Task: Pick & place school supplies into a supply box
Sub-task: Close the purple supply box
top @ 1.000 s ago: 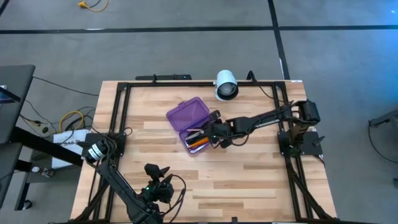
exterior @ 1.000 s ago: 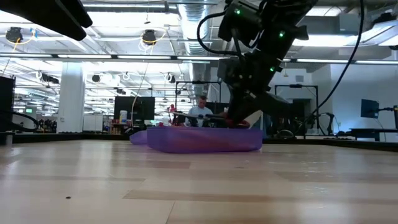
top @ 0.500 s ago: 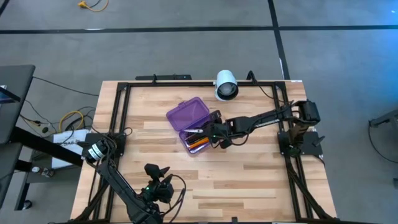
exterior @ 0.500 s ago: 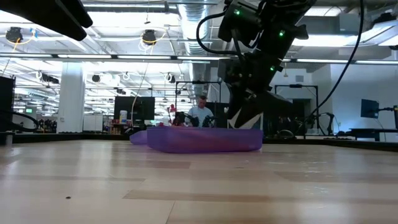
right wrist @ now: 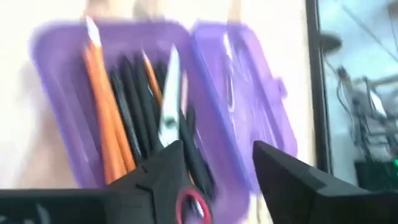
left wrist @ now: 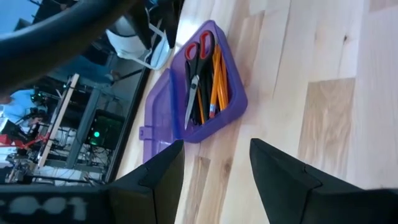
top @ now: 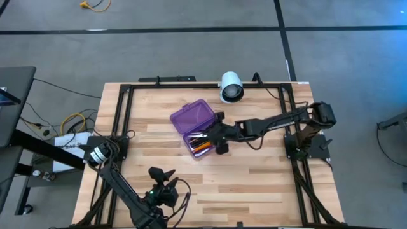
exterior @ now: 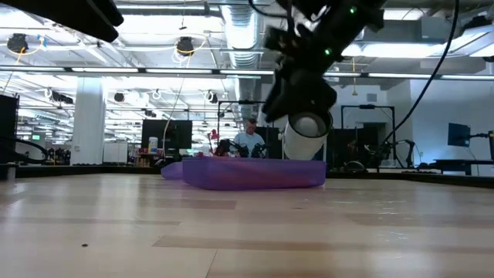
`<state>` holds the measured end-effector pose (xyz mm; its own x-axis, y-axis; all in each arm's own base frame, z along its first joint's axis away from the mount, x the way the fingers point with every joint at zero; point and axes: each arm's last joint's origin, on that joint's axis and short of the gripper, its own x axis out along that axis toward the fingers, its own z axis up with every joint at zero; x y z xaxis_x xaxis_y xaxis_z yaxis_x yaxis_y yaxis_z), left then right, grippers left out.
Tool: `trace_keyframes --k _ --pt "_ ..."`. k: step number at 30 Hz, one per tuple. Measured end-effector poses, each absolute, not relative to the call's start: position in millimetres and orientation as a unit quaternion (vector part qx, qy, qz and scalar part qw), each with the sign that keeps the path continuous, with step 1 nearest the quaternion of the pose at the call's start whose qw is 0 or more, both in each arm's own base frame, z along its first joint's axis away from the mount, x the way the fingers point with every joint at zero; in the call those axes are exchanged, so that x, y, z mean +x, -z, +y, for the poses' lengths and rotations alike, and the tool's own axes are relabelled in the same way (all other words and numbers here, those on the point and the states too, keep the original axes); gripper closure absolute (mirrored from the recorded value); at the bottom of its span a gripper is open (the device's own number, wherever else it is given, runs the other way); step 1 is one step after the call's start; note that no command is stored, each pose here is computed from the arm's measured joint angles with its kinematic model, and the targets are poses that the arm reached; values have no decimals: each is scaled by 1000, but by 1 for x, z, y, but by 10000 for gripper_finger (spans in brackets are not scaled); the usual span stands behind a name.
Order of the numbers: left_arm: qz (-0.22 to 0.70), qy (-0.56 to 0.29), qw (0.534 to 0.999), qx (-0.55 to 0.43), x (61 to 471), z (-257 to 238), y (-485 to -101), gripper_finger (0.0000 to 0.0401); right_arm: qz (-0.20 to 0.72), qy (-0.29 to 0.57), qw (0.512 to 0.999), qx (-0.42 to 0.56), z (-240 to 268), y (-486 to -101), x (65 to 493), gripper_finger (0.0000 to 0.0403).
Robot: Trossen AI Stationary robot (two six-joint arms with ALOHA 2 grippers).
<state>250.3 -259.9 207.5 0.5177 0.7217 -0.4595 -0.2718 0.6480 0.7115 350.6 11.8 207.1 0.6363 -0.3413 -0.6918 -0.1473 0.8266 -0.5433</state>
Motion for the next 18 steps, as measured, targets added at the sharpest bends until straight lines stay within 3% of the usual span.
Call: trace_keyframes --k 7,12,18 --pt "385 -307 825 278 254 -258 -207 225 347 44 898 -267 24 -199 372 308" --pt "386 -300 820 298 254 -258 -207 225 302 106 930 -182 23 -206 376 389" --pt "378 -305 824 293 255 -257 -207 225 306 192 931 -44 18 -202 372 395"
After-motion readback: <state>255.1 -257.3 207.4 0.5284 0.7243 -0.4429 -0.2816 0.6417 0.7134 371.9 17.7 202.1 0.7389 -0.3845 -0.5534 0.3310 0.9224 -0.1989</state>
